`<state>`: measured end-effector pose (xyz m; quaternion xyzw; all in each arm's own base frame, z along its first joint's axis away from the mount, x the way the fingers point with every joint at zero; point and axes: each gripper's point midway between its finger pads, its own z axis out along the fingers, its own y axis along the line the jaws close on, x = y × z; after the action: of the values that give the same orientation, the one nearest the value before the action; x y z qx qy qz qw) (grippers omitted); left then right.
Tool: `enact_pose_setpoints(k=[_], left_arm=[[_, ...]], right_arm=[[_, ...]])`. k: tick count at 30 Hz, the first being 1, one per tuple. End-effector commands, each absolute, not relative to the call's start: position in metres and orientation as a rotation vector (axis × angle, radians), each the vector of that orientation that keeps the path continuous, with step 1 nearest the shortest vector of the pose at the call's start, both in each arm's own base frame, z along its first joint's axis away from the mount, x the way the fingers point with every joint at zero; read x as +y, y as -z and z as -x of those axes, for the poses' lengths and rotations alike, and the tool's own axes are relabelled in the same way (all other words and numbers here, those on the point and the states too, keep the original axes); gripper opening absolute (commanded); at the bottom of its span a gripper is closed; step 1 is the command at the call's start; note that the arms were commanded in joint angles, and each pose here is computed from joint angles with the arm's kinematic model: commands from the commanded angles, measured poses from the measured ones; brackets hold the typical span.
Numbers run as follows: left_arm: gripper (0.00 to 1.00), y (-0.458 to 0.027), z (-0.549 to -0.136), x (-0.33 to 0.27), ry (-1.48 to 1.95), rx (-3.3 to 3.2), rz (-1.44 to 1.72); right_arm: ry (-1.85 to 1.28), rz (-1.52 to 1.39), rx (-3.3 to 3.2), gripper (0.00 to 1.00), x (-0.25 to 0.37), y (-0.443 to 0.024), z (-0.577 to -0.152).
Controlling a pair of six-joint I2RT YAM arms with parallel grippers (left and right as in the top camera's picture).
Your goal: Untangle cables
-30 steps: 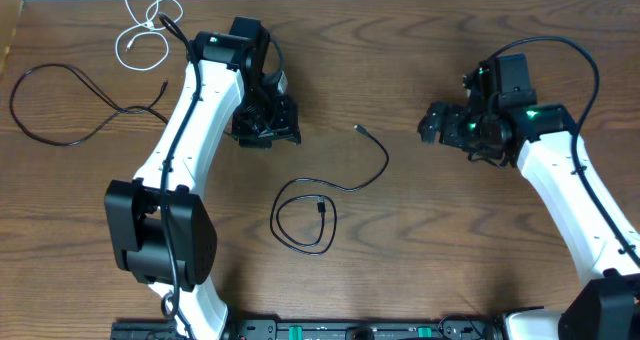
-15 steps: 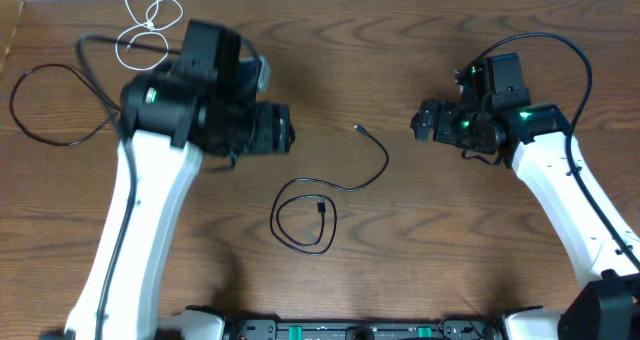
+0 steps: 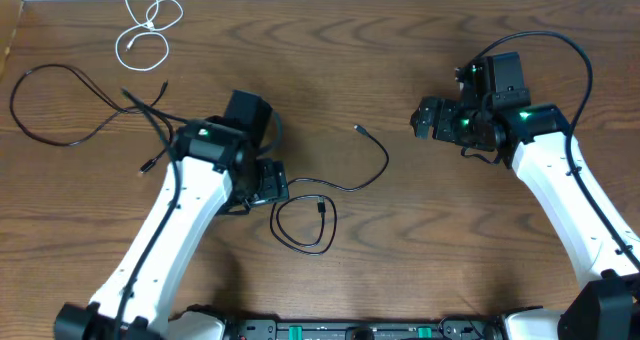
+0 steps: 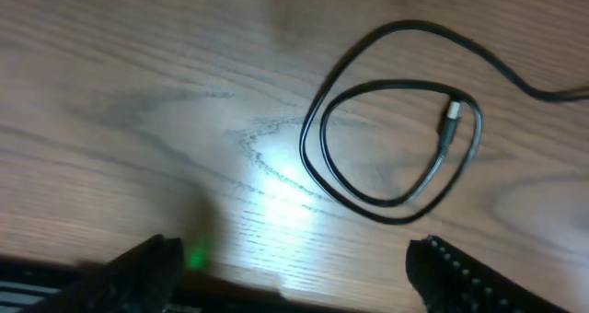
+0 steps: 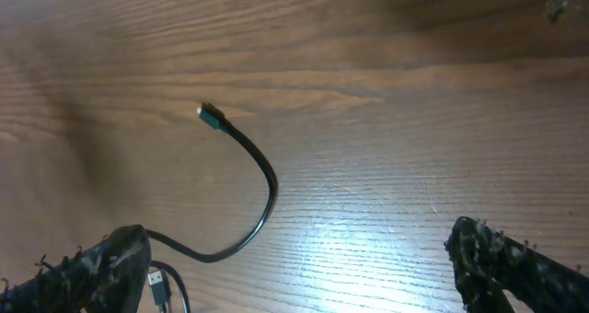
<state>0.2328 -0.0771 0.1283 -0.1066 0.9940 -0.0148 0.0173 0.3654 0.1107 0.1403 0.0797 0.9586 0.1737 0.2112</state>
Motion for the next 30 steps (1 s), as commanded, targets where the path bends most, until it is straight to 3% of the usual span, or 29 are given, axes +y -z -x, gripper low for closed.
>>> enact_pose_setpoints(k=[1, 16, 30], left_arm=[[0.82, -0.107, -0.232, -0.074, -0.025, 3.132, 0.36], [0.83, -0.039, -0.228, -0.09, 0.103, 3.228, 0.125], [0.82, -0.003, -0.216, -0.085, 0.099, 3.21, 0.125]], right_arm=[[-0.487, -0.226, 2.672, 0.99, 0.114, -0.138, -0.364], [-0.499, -0.184, 2.667, 0.99, 0.125, -0.139, -0.362], [-0.504, -0.18, 2.647, 0.99, 0.126, -0.142, -0.367]])
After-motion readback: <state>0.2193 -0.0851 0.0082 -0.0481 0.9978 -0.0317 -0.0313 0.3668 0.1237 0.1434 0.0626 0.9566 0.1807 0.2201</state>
